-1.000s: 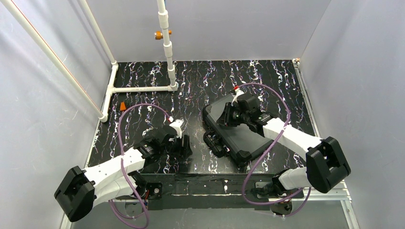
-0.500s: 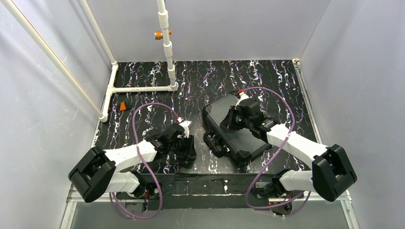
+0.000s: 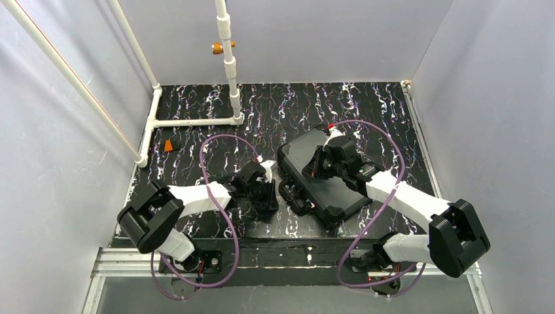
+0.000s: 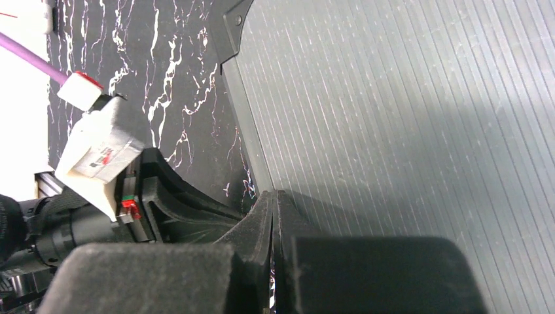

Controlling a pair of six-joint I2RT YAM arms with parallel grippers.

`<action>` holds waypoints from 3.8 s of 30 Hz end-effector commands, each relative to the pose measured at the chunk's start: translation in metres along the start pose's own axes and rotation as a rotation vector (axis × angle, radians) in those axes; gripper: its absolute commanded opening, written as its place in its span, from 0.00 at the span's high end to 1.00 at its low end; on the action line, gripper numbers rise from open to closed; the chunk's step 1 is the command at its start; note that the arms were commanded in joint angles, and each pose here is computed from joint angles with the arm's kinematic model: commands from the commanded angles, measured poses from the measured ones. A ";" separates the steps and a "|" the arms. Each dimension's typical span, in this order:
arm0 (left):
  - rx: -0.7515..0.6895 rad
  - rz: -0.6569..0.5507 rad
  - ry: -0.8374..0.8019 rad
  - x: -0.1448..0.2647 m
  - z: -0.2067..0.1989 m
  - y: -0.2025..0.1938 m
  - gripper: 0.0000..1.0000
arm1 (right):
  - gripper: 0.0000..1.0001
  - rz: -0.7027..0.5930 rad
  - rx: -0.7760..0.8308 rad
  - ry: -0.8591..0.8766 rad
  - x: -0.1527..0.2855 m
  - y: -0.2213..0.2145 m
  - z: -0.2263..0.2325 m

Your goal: Pack up texas hold em set

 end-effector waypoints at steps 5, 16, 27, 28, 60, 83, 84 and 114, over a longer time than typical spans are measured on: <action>0.032 -0.027 -0.060 -0.015 -0.013 0.016 0.96 | 0.99 0.288 0.023 -0.463 0.024 -0.079 -0.111; 0.041 -0.030 -0.086 -0.022 -0.019 0.023 1.00 | 0.99 0.289 0.024 -0.467 0.024 -0.080 -0.114; 0.043 -0.041 -0.114 -0.027 -0.026 0.035 1.00 | 0.99 0.298 0.022 -0.472 0.023 -0.084 -0.118; 0.041 -0.043 -0.119 -0.027 -0.028 0.036 1.00 | 0.99 0.299 0.023 -0.472 0.023 -0.084 -0.118; 0.023 -0.086 -0.206 -0.020 -0.057 0.063 1.00 | 0.99 0.306 0.023 -0.477 0.021 -0.089 -0.123; 0.016 -0.086 -0.217 -0.026 -0.063 0.069 1.00 | 0.99 0.309 0.027 -0.471 0.020 -0.089 -0.123; 0.014 -0.087 -0.219 -0.025 -0.064 0.069 1.00 | 0.99 0.311 0.027 -0.473 0.020 -0.090 -0.123; -0.029 -0.121 -0.193 -0.021 -0.065 0.083 1.00 | 0.99 0.313 0.029 -0.477 0.020 -0.089 -0.123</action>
Point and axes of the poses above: each gripper's point midway between its finger pads, its own x axis back along the fingers, its own z axis along the line the jaws close on, y = z × x, the point moved 3 cm from there along x, back along the fingers, and after that the axes turned 10 degrees about -x, right-handed, at the moved point
